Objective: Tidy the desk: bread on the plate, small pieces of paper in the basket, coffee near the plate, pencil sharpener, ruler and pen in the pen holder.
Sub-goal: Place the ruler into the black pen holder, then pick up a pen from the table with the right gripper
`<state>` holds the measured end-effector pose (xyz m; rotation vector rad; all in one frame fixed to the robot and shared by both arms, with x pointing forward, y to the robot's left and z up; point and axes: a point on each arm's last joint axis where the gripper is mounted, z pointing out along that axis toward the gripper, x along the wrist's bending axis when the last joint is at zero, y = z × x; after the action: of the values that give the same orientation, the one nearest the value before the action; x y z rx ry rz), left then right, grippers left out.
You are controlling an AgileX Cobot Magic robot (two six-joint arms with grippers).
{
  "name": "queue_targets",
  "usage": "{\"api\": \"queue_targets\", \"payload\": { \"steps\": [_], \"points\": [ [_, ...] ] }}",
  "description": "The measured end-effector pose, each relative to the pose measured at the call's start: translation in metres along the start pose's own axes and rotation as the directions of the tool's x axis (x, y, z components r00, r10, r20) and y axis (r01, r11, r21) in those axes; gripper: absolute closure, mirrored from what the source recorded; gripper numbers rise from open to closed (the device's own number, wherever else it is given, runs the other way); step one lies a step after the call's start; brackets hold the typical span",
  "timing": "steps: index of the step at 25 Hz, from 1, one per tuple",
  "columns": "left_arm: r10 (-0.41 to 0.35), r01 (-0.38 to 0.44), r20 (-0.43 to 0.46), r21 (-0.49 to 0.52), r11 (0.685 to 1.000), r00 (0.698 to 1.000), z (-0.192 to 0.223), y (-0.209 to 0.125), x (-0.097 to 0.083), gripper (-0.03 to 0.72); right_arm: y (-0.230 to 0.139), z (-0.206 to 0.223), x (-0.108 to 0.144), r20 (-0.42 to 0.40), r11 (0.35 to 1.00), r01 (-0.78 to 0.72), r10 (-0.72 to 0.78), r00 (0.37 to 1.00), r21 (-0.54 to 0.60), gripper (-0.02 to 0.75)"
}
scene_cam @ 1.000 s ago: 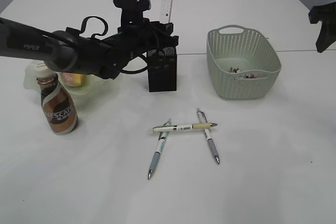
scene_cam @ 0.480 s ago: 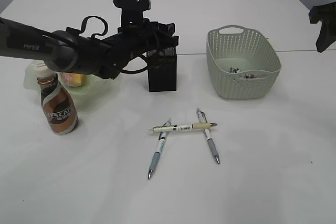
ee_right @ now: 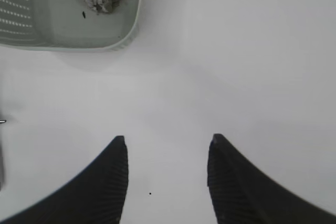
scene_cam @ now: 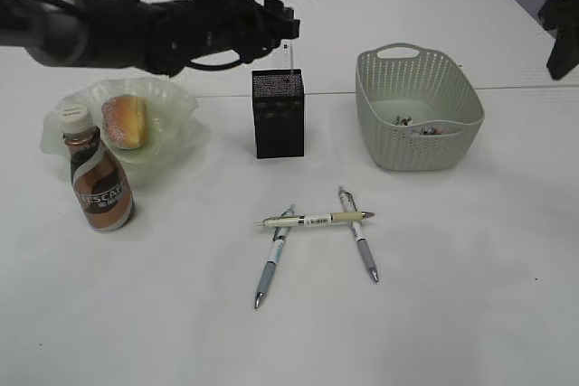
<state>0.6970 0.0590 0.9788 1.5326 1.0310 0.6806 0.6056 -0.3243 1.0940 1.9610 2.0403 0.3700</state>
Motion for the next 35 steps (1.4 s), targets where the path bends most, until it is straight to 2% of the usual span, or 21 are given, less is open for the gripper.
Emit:
{"api": "queue_targets", "payload": {
  "steps": [5, 9, 15, 20, 22, 25, 27, 29, 32, 35],
  "points": [
    [0.003, 0.001, -0.031, 0.15, 0.989, 1.0, -0.032, 0.04, -0.004, 0.269, 0.004, -0.014, 0.006, -0.065, 1.0, 0.013, -0.013, 0.998, 0.003, 0.372],
    [0.01, 0.011, -0.063, 0.315, 0.949, 0.998, -0.069, 0.067, -0.006, 0.269, 0.005, -0.019, 0.015, -0.159, 0.999, 0.045, -0.045, 0.986, 0.0, 0.372],
    [0.062, 0.007, -0.113, 0.526, 0.85, 0.992, -0.137, 0.104, -0.007, 0.326, 0.004, -0.035, 0.053, -0.23, 0.977, 0.204, -0.213, 0.949, -0.063, 0.372],
    [0.091, 0.031, -0.151, 0.657, 0.753, 0.984, -0.188, 0.121, -0.006, 0.335, -0.001, -0.046, 0.104, -0.273, 0.92, 0.375, -0.392, 0.878, -0.116, 0.372],
    [0.105, 0.059, -0.193, 0.692, 0.719, 0.975, -0.202, 0.124, -0.003, 0.335, -0.005, -0.048, 0.123, -0.29, 0.898, 0.422, -0.441, 0.85, -0.126, 0.372],
    [0.116, 0.142, -0.294, 0.724, 0.675, 0.949, -0.219, 0.127, 0.012, 0.335, -0.011, -0.049, 0.147, -0.311, 0.863, 0.486, -0.503, 0.807, -0.135, 0.372],
    [0.115, 0.184, -0.349, 0.713, 0.677, 0.93, -0.227, 0.131, 0.024, 0.335, -0.013, -0.044, 0.16, -0.319, 0.841, 0.525, -0.537, 0.781, -0.131, 0.372],
    [0.109, 0.213, -0.39, 0.691, 0.691, 0.914, -0.237, 0.137, 0.034, 0.335, -0.015, -0.039, 0.168, -0.321, 0.824, 0.554, -0.559, 0.764, -0.118, 0.372],
    [0.103, 0.22, -0.418, 0.654, 0.724, 0.903, -0.254, 0.149, 0.039, 0.335, -0.014, -0.024, 0.173, -0.316, 0.793, 0.601, -0.597, 0.737, -0.096, 0.372],
    [0.109, 0.224, -0.45, 0.621, 0.751, 0.886, -0.27, 0.159, 0.045, 0.335, -0.012, -0.01, 0.174, -0.304, 0.734, 0.674, -0.664, 0.683, -0.087, 0.372]
  ]
}}
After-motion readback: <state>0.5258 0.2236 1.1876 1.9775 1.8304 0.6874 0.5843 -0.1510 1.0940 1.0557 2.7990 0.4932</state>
